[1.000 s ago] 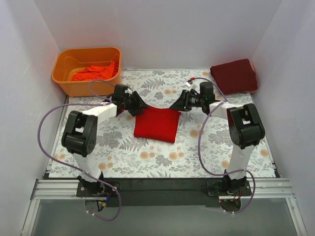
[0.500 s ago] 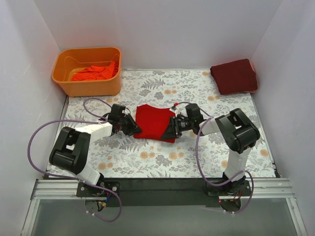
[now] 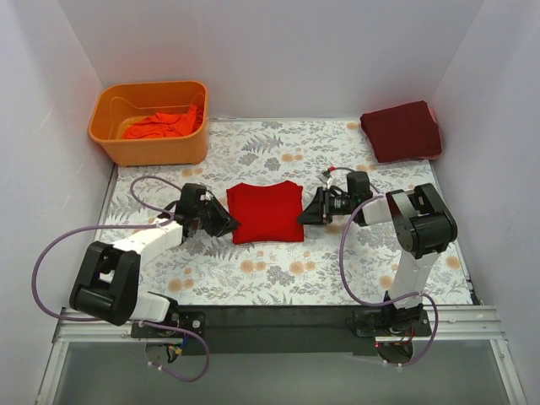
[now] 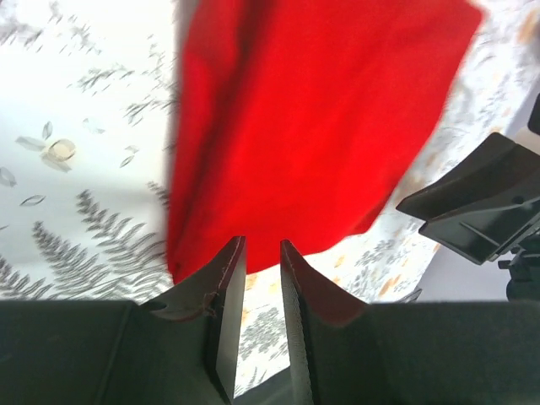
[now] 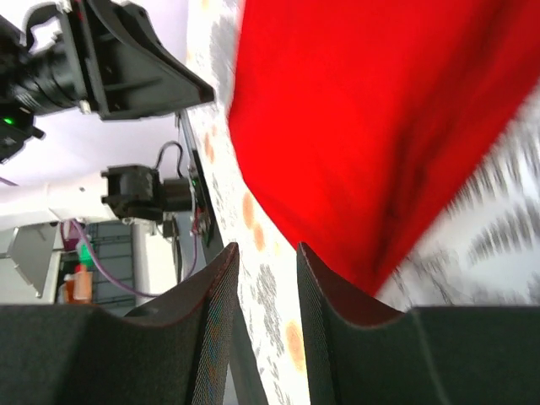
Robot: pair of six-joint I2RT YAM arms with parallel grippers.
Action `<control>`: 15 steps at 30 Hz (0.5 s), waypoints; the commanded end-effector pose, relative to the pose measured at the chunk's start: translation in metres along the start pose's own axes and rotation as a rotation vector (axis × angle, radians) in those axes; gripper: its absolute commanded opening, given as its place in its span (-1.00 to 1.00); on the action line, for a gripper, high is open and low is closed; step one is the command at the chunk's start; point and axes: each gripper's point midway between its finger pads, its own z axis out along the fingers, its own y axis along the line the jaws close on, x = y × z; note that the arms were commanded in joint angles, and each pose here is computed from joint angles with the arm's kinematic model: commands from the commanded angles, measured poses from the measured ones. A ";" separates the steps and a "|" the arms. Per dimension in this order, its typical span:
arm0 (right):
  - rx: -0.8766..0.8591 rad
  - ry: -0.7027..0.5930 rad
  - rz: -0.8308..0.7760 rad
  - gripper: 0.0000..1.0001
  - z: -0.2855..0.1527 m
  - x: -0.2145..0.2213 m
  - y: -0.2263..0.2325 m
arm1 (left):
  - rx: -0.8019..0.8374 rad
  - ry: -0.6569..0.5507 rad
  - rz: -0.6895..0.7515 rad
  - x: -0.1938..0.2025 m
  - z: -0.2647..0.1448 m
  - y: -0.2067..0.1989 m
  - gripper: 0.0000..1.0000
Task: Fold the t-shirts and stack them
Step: Fold the tshirt
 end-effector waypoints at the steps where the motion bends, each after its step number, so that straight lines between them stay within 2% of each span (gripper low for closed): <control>1: -0.052 -0.085 -0.172 -0.19 0.001 -0.053 0.047 | 0.067 -0.105 0.052 -0.030 -0.005 -0.034 -0.55; 5: -0.023 -0.173 -0.190 -0.17 0.008 -0.099 0.054 | 0.105 -0.171 0.051 -0.076 0.013 -0.064 -0.56; 7: 0.010 -0.209 -0.152 -0.17 0.014 -0.115 0.041 | 0.093 -0.153 0.033 -0.087 0.036 -0.061 -0.58; 9: 0.028 -0.238 -0.139 -0.17 0.021 -0.134 0.032 | 0.132 -0.189 0.052 -0.110 0.046 -0.081 -0.59; 11: 0.029 -0.262 -0.143 -0.17 0.026 -0.151 0.030 | 0.099 -0.189 0.037 -0.120 0.067 -0.072 -0.59; 12: 0.045 -0.261 -0.122 -0.17 0.031 -0.153 0.016 | 0.107 -0.205 0.041 -0.130 0.070 -0.079 -0.59; 15: 0.071 -0.266 -0.077 -0.17 0.040 -0.160 -0.010 | 0.061 -0.195 0.024 -0.139 0.093 -0.063 -0.60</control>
